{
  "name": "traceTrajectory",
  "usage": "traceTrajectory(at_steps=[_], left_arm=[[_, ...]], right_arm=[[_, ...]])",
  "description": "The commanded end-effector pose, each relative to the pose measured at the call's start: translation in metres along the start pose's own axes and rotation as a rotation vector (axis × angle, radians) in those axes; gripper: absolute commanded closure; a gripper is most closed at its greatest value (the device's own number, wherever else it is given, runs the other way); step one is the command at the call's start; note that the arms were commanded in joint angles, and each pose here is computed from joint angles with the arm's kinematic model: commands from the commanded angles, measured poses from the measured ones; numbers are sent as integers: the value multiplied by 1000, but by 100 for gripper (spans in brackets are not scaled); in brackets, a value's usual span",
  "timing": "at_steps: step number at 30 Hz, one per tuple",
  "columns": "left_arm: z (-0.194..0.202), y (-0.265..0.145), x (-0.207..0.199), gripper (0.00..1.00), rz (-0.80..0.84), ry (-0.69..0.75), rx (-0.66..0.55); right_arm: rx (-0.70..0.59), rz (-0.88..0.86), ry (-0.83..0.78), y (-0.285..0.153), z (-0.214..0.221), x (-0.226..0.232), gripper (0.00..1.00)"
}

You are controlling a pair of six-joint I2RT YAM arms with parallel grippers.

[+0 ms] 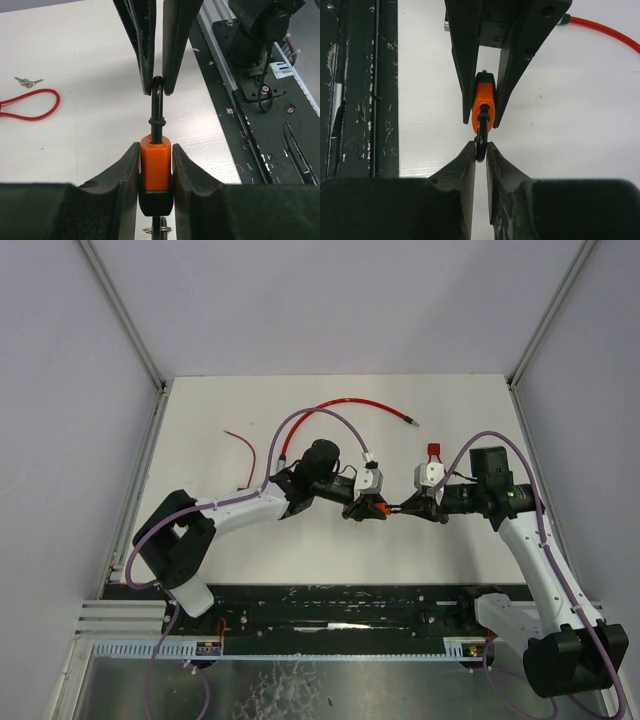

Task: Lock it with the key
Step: Lock the lock.

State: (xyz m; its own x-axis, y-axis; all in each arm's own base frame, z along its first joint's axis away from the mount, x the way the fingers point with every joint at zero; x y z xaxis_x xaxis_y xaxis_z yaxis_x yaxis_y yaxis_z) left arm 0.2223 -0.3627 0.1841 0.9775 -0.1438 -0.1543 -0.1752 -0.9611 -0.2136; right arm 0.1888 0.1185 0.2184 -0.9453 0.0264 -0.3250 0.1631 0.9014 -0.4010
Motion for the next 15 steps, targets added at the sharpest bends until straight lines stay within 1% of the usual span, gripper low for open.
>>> traceTrajectory(at_steps=[1,5,7,11,13,15], left_arm=[[-22,-6,-2,100,-7,86,-56],[-24,-6,-2,100,-8,90,-59],[-23,-6,-2,100,-8,90,-59],[-23,-7,-3,100,-8,92,-60],[-23,-7,-2,100,-8,92,-61],[-23,-7,-2,100,-8,91,-61]], right_arm=[[-17,6,-14,1,-1,-2,83],[-30,-4,5,2,-1,-1,87],[-29,-5,11,3,0,-1,87],[-19,7,30,3,1,-4,82],[-16,11,37,3,1,-4,75],[-13,14,39,2,1,-4,74]])
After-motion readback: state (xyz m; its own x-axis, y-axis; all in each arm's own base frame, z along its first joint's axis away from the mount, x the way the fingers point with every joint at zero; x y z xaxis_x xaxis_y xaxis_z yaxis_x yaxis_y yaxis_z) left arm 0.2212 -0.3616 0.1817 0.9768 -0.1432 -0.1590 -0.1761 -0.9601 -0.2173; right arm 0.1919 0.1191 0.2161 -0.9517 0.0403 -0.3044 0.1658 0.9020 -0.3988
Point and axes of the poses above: each gripper's point midway between its finger pads, its own y axis out along the fingers, its own x axis along the line the jaws close on, z = x × y, the point moved 5 cm from there along -y, back along the fingers, and after that the axes turned 11 degrees about -y, right-handed, at the moved point
